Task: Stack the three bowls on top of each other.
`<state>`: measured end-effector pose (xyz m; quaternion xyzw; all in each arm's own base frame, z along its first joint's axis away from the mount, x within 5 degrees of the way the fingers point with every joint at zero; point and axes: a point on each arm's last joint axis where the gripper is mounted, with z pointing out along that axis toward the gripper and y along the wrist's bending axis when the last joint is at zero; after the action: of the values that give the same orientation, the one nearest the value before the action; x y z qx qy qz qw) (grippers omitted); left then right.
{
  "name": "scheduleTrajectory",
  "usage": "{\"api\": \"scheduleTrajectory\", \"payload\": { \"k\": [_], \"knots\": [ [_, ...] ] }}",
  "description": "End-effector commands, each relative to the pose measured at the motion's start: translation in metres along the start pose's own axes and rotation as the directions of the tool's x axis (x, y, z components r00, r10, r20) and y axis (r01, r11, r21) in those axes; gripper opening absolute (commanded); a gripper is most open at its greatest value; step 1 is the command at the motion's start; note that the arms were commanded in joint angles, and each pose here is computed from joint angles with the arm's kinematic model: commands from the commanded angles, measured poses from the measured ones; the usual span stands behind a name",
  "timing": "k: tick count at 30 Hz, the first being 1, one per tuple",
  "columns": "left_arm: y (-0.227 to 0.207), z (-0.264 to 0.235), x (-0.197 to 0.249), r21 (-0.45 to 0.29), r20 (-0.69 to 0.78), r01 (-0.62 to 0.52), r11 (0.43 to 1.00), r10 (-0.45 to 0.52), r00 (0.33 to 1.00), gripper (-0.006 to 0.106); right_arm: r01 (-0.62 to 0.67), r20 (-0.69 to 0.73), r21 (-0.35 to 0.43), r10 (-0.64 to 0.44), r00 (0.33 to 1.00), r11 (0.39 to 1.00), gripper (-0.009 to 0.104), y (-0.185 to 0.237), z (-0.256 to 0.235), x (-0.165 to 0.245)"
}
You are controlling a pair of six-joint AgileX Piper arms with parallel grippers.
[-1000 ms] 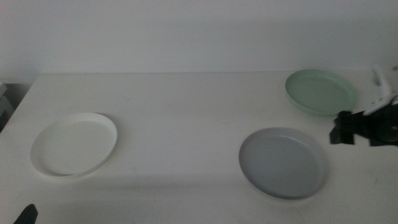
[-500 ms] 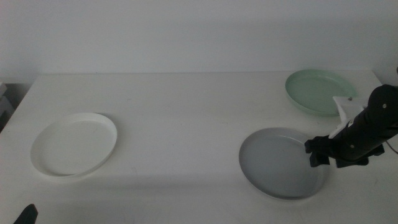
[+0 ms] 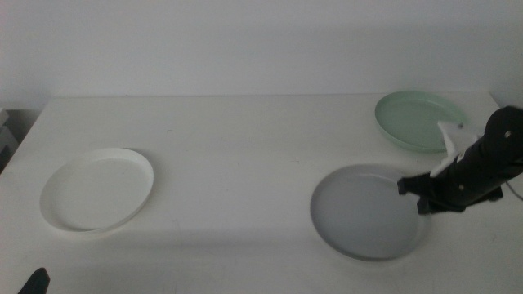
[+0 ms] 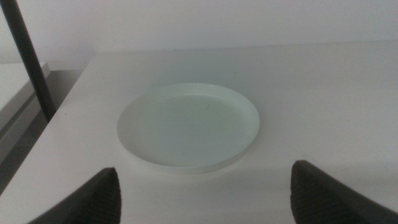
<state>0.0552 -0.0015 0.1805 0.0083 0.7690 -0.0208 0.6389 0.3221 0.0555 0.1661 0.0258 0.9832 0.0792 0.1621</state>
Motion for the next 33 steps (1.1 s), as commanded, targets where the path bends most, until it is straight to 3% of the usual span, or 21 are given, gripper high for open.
{"api": "scheduleTrajectory", "payload": {
  "k": [1,6,12,24,33],
  "knots": [
    [-0.001,-0.002,-0.009,0.014,0.096,0.017,1.0,-0.018,0.995,0.102,0.02,0.137,-0.046,-0.013,0.99,0.999,-0.001,0.013,-0.039,-0.012],
    [-0.001,-0.002,-0.009,0.014,0.096,0.017,1.0,-0.018,0.995,0.102,0.066,0.226,-0.116,-0.038,0.973,0.991,-0.001,0.042,-0.069,-0.024],
    [-0.001,-0.002,-0.009,0.014,0.096,0.017,1.0,-0.018,0.995,0.102,0.141,0.26,-0.173,-0.092,0.961,0.975,-0.001,0.082,-0.072,-0.044],
    [-0.001,-0.002,-0.009,0.014,0.096,0.016,1.0,-0.017,0.995,0.102,0.151,0.245,-0.195,-0.101,0.964,0.969,-0.001,0.12,-0.014,-0.103],
    [-0.001,-0.002,-0.009,0.014,0.096,0.016,1.0,-0.017,0.995,0.102,0.146,0.159,-0.182,-0.117,0.98,0.972,0.0,0.123,0.029,-0.11]
  ]
}}
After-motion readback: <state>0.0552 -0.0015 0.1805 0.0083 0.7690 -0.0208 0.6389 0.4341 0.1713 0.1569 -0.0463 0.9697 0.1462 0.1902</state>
